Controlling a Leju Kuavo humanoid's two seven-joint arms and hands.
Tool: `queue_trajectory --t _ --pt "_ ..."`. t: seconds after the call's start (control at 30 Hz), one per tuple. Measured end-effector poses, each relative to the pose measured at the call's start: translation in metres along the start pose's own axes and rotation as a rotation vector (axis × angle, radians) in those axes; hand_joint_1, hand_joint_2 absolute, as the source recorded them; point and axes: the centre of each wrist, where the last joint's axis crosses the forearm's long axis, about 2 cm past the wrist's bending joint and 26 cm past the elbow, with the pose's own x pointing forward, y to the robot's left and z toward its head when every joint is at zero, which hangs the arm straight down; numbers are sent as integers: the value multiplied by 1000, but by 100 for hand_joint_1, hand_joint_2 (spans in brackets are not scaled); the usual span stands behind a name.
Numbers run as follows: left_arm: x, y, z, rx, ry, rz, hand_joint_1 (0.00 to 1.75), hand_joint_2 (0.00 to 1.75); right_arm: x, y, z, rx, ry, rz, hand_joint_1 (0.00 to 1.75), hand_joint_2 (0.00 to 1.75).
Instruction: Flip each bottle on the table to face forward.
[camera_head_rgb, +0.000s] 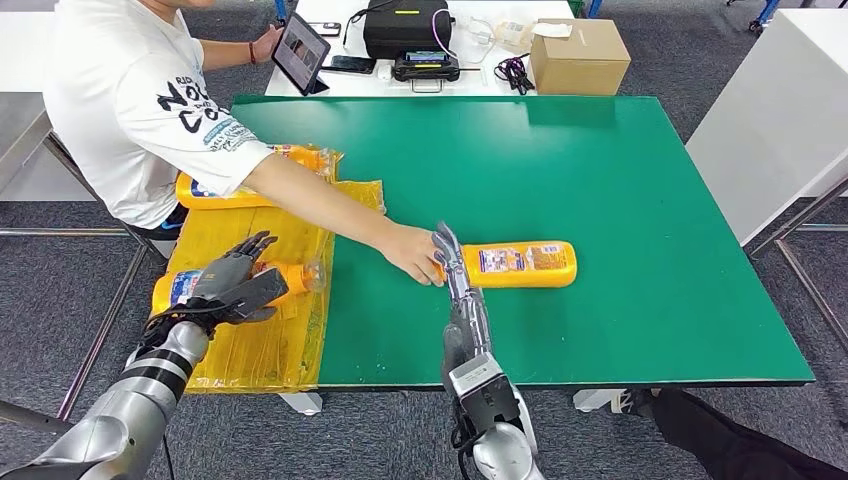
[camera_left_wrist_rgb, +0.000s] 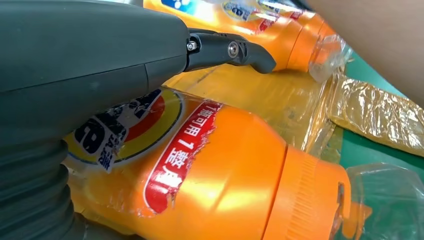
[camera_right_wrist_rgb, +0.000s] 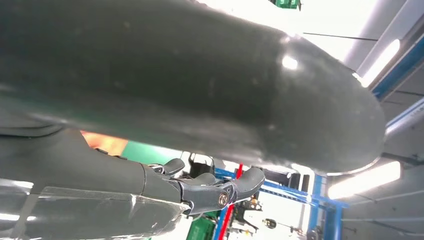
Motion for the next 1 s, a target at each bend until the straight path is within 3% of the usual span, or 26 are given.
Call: queue_trajectory --t 0.2,0.47,0.63,0.8,1.0 --pt "-4 -5 2 -99 -5 178 0 0 -6 1 0 15 30 -18 0 0" --pt "-12 -12 11 -259 -108 639 0 0 -15 2 -2 39 53 -41 0 0" --pt "-13 -13 12 -272 -111 714 0 0 -15 2 -1 40 52 -43 0 0" --pt "-22 -24 25 -244 -106 1048 0 0 -22 4 -1 43 70 -55 0 0" --pt "-19 -31 27 -166 -107 1107 0 0 -24 4 2 43 84 -48 0 0"
